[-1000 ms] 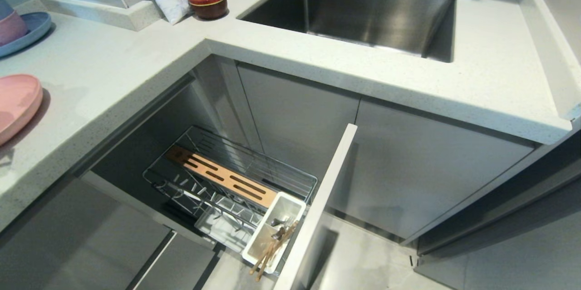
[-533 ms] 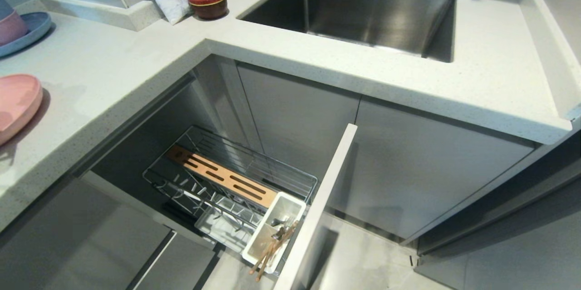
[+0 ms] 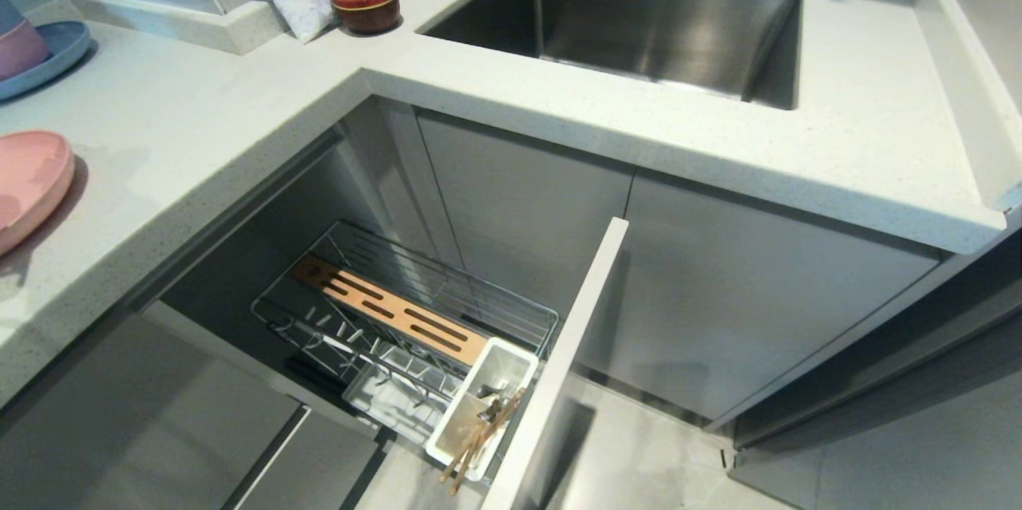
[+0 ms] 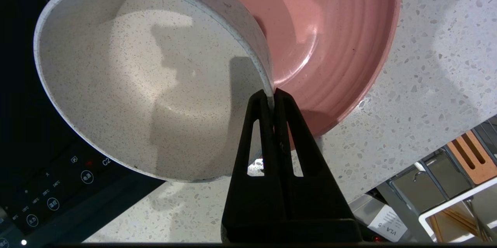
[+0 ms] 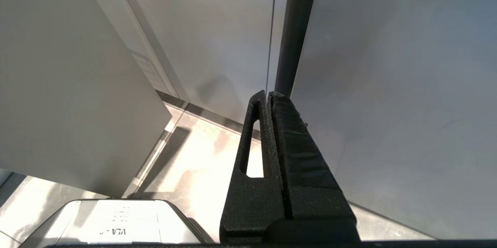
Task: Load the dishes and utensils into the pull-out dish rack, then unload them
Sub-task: Take the spoon out of the cupboard
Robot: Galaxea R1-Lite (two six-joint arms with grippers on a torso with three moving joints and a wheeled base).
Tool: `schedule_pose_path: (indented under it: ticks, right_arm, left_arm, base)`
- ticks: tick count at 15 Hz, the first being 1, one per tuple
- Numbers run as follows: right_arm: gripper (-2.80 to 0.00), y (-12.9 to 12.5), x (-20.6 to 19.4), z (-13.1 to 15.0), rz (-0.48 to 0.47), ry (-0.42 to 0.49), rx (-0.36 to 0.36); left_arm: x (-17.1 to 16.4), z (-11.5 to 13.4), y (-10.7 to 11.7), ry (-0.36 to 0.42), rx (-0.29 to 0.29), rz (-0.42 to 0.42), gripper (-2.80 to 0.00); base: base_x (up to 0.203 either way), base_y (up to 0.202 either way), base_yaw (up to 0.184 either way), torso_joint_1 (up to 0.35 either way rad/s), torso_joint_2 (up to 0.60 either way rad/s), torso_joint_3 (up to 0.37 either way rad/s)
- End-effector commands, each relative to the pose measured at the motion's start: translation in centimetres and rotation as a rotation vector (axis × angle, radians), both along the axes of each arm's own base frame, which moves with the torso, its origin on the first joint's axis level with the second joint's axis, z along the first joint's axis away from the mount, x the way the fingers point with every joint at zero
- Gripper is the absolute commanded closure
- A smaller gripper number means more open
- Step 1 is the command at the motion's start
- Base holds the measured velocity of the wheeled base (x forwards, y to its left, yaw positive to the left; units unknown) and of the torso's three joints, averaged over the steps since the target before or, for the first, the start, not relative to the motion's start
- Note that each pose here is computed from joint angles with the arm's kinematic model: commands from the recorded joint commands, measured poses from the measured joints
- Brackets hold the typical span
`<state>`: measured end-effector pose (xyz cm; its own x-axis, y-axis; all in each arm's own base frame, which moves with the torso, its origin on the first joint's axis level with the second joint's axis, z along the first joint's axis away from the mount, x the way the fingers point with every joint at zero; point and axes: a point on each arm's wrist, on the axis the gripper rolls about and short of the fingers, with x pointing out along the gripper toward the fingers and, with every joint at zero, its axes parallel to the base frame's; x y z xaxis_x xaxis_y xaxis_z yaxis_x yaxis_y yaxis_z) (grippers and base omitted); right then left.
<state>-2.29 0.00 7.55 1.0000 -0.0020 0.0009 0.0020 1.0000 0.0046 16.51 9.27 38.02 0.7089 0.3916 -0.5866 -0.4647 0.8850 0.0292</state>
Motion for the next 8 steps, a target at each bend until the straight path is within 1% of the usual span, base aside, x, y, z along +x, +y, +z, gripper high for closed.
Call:
schedule_pose_path:
  ticks: [1, 8]
  right_arm:
    - [0.0, 0.0, -0.02, -0.05, 0.0, -0.002, 0.0]
    - [0.0, 0.0, -0.02, -0.05, 0.0, -0.002, 0.0]
  left_arm:
    - [0.09, -0.13, 0.05, 0.01, -0.005, 0.0, 0.0]
    - [0.13, -0.16, 0.08, 0.014, -0.002, -0.002, 0.0]
  base:
    - [0.0, 0.0, 0.0, 0.0, 0.0, 0.0]
    - [0.0, 0.0, 0.0, 0.0, 0.0, 0.0]
